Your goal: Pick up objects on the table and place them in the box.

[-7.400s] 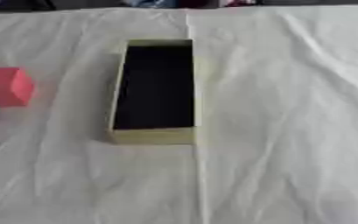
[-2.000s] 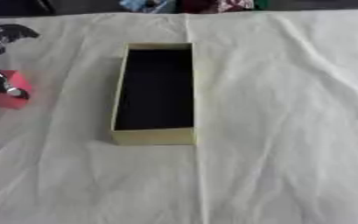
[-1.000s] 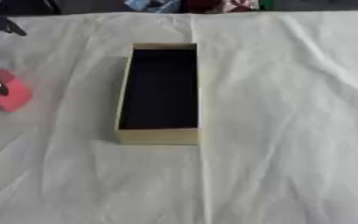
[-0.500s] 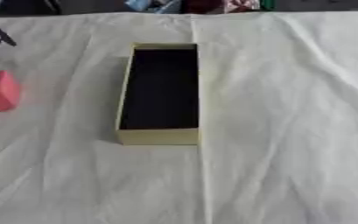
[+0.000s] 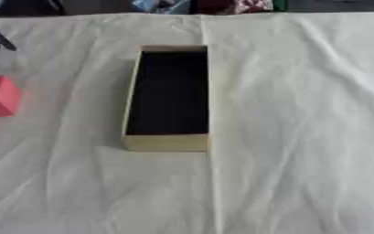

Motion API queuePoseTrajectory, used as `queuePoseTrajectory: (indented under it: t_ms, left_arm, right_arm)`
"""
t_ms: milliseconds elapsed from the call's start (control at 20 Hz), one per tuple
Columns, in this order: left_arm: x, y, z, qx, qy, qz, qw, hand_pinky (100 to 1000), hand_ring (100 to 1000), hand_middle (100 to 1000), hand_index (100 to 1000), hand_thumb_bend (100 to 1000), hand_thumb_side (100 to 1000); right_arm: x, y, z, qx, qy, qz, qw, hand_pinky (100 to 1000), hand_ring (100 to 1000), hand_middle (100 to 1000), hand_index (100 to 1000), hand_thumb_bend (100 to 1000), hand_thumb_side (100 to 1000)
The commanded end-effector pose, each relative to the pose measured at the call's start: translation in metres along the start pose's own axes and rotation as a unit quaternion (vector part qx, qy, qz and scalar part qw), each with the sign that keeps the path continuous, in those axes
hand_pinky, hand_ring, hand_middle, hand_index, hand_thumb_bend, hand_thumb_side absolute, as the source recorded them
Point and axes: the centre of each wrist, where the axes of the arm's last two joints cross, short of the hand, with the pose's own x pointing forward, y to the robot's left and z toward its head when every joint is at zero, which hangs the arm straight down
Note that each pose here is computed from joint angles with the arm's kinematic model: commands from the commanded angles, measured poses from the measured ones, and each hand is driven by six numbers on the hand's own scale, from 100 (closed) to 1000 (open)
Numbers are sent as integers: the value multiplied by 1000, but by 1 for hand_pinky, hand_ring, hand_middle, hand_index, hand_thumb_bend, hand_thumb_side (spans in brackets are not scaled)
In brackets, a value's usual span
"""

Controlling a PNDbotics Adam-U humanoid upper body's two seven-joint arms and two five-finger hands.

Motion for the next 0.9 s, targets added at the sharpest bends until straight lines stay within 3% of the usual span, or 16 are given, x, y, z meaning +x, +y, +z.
queuePoseTrajectory:
  t_ms: [50, 400, 900]
  left_arm:
    - [-7, 18, 22, -6, 28, -2, 1000, 892, 875, 838, 936, 963, 250]
    - [-6, 13, 16, -31, 53, 9, 998, 814, 802, 770, 888, 959, 275]
    - [-9, -1, 8, -53, 60, 13, 997, 810, 821, 816, 880, 914, 220]
  right_arm:
    - [8, -4, -6, 3, -19, 11, 1000, 874, 830, 835, 838, 100, 523]
    - [7, -4, -6, 0, -20, 9, 1000, 874, 830, 833, 838, 100, 519]
    - [7, -4, -5, -4, -18, 5, 1000, 874, 829, 831, 837, 100, 519]
